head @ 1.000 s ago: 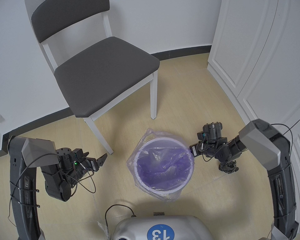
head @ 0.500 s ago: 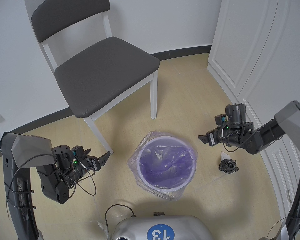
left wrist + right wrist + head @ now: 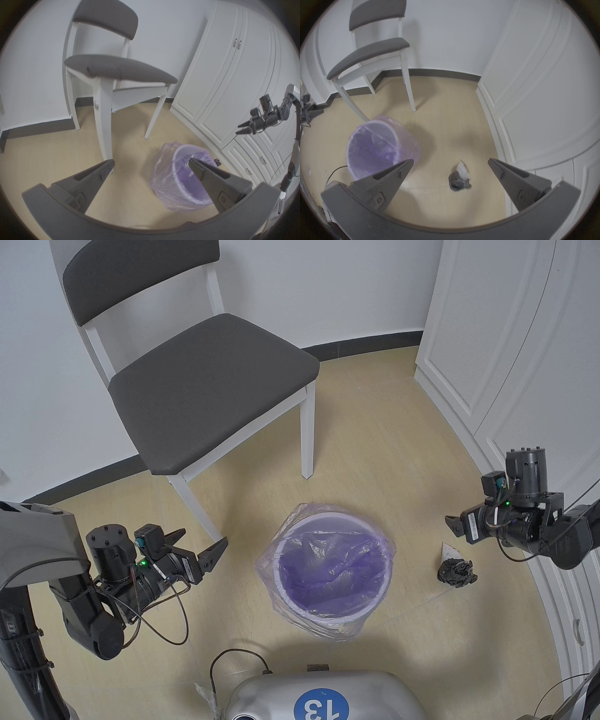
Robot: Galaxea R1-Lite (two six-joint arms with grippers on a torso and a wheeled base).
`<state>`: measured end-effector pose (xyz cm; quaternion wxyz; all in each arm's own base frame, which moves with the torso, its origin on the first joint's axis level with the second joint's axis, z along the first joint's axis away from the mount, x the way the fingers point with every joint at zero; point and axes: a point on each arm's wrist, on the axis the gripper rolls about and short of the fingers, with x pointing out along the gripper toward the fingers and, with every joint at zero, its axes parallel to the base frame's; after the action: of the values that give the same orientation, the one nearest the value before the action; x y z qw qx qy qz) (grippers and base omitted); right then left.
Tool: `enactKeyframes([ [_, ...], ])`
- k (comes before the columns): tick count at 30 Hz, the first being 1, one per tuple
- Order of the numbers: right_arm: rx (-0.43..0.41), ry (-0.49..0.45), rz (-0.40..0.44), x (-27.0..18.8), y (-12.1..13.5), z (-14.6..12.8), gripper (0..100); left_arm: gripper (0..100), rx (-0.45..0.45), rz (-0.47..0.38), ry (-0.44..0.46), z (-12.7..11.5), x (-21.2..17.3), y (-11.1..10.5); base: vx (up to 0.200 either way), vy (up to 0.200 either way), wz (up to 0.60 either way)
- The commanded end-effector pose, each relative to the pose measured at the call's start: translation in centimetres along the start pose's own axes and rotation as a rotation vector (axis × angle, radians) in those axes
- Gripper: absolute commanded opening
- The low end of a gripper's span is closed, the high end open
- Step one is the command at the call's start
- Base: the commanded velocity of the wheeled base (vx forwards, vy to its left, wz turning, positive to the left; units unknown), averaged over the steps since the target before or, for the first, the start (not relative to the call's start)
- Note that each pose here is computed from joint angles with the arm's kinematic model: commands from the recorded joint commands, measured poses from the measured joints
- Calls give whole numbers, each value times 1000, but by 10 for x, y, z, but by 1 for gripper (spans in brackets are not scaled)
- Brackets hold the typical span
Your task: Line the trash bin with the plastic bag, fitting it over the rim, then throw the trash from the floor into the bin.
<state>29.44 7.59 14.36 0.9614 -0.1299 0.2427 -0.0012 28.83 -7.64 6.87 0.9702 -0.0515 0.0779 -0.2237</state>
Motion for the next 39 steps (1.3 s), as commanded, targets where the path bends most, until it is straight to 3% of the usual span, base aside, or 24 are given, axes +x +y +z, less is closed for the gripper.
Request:
enactKeyframes([
  [1, 79, 53, -27, -11, -7, -21, 100, 100, 39, -44, -86, 25, -22, -18, 0, 0, 0],
  [11, 196, 96, -33, -8, -6, -55, 100, 100, 67, -78, -181, 51, -45, -30, 0, 0, 0],
  [18, 255, -3, -41, 12, -2, -54, 100, 100, 75, -103, -207, 58, -59, -34, -143, 0, 0],
  [26, 276, -9, -54, 24, -9, -55, 100, 100, 89, -104, -228, 62, -64, -36, -25, 0, 0],
  [32, 310, 25, -110, 83, -30, -61, 100, 100, 102, -113, -230, 62, -64, -39, 0, 0, 0],
  [39, 343, 136, -152, 148, -34, -102, 100, 100, 113, -107, -198, 55, -63, -38, 0, 0, 0],
])
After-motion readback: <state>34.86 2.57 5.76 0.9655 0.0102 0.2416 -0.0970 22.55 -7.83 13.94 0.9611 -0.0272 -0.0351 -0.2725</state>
